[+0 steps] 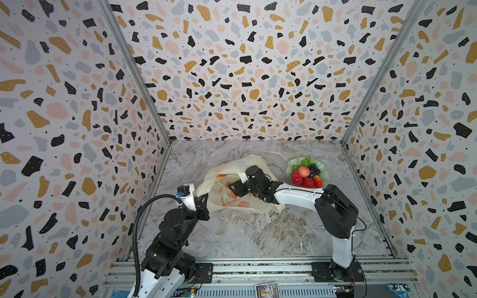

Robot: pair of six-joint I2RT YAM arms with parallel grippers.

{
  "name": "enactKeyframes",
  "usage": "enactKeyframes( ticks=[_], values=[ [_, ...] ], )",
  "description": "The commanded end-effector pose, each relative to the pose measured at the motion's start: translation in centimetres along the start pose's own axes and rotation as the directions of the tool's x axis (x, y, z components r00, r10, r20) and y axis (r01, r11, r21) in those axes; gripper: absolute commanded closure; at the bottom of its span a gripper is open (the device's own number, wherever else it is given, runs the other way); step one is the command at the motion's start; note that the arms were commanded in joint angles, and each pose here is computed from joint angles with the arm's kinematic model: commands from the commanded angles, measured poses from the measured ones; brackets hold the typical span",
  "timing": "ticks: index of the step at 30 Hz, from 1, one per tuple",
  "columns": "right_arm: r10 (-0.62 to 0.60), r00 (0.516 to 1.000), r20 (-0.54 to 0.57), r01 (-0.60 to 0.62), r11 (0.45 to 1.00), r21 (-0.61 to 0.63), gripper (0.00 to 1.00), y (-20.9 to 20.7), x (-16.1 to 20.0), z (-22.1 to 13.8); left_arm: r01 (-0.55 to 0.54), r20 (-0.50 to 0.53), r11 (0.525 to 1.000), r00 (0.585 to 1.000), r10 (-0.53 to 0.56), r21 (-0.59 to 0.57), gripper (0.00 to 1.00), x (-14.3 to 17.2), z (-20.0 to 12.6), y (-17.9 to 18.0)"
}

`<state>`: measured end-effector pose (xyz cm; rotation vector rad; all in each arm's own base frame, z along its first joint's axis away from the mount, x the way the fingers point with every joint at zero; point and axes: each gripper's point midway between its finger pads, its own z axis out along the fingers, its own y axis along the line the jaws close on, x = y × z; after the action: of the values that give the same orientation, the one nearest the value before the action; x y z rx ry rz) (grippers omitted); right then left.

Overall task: Take fruits out of the plastic bag
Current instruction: Adjust the plastic bag at the center of the board.

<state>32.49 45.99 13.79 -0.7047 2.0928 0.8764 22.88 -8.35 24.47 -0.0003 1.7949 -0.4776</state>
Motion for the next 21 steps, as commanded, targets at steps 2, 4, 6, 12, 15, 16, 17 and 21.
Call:
enactKeyframes(
  ticks=[2, 4, 6, 12, 15, 16, 17, 21],
  values=[
    [0.067, 0.992, 0.103, -0.064, 0.997, -0.038, 0.41, 1.5, -2.0, 0.2, -0.019, 0.020, 1.000, 1.000, 0.019, 0.009, 0.96, -0.5, 0.3, -0.2],
    [0.117, 0.985, 0.128, -0.111, 0.992, -0.053, 0.40, 1.6, -2.5, 0.8, -0.018, 0.014, 1.000, 1.000, 0.018, 0.011, 0.96, -0.4, 0.4, -0.2],
    [0.164, 0.976, 0.142, -0.159, 0.986, -0.048, 0.37, 1.3, -3.0, 1.6, -0.020, 0.011, 1.000, 1.000, 0.020, 0.016, 0.97, -0.3, 0.4, -0.3],
    [0.303, 0.939, 0.164, -0.305, 0.952, -0.013, 0.32, -0.9, -3.4, 5.3, -0.020, 0.001, 1.000, 1.000, 0.020, 0.022, 0.97, -0.1, 0.6, -0.4],
    [0.361, 0.918, 0.166, -0.367, 0.930, 0.007, 0.30, -2.4, -2.7, 7.0, -0.023, -0.005, 0.999, 1.000, 0.023, 0.028, 0.97, 0.0, 0.6, -0.5],
    [0.377, 0.911, 0.168, -0.384, 0.923, 0.012, 0.29, -2.9, -2.5, 7.4, -0.024, -0.006, 0.999, 1.000, 0.024, 0.030, 0.97, 0.0, 0.6, -0.5],
    [0.392, 0.904, 0.172, -0.401, 0.916, 0.017, 0.28, -3.4, -2.3, 7.8, -0.024, -0.006, 0.999, 1.000, 0.024, 0.031, 0.97, 0.0, 0.6, -0.5],
    [0.427, 0.880, 0.206, -0.442, 0.896, 0.029, 0.26, -4.9, -2.2, 8.4, -0.022, -0.009, 0.999, 1.000, 0.023, 0.035, 0.97, 0.2, 0.7, -0.6]
  ],
)
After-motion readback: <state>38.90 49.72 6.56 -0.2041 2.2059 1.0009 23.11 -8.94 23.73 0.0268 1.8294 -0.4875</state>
